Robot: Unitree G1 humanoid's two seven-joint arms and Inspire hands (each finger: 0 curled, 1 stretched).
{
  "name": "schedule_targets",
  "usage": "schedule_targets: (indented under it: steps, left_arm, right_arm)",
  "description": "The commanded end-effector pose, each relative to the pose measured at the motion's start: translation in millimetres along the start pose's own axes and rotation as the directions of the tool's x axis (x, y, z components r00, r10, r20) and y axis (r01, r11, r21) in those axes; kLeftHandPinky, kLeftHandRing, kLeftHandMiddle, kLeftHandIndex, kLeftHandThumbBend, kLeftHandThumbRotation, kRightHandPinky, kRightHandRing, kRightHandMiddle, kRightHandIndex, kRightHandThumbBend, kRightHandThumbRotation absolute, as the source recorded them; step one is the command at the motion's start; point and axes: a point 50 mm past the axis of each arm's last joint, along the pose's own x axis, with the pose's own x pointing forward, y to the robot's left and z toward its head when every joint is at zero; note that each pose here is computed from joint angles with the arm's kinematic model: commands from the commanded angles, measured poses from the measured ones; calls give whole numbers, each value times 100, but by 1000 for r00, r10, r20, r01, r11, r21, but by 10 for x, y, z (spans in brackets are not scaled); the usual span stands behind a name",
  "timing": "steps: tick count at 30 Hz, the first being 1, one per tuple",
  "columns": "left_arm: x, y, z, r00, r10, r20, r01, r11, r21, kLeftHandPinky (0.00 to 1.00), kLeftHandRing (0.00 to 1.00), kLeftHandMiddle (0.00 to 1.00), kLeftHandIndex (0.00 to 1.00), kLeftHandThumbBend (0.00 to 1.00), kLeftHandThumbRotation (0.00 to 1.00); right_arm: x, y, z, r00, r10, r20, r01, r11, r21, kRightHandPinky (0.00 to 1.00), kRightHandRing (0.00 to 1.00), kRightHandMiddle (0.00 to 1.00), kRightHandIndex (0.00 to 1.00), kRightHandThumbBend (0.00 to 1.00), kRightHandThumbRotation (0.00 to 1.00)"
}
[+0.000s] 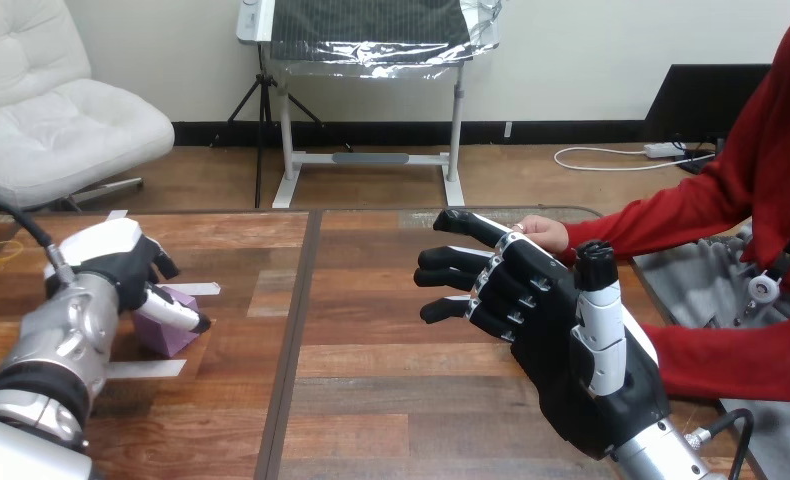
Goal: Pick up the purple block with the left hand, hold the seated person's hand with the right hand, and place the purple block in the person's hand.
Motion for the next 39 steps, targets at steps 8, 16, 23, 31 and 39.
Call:
schedule_targets:
  steps: [8, 16, 23, 31, 39]
  left_arm:
    - [17, 169, 173, 997, 63, 50, -63, 998, 3, 53, 75, 78, 74, 84, 27]
    - [19, 167, 183, 997, 59, 49, -60, 998, 7, 53, 75, 78, 74, 84, 26]
    - [20, 162, 188, 998, 54, 45, -54, 999, 6, 54, 76, 79, 74, 85, 25]
    - [20, 140, 189, 998, 48, 48, -47, 999, -7, 55, 76, 79, 74, 85, 24]
    - [19, 105, 195, 998, 33, 51, -32, 999, -9, 54, 75, 79, 74, 86, 22]
  right_arm:
    - [115, 45, 205, 994, 42, 104, -37, 998, -48, 62, 75, 73, 82, 80, 100]
    - [115, 49, 206, 994, 41, 104, -37, 998, -42, 62, 75, 73, 82, 79, 100]
    - [114, 49, 205, 994, 42, 104, -38, 998, -44, 62, 75, 73, 82, 79, 100]
    - [114, 52, 207, 994, 41, 106, -36, 998, -44, 62, 75, 73, 82, 79, 100]
    - [116, 53, 210, 993, 44, 112, -39, 998, -41, 62, 75, 74, 82, 78, 100]
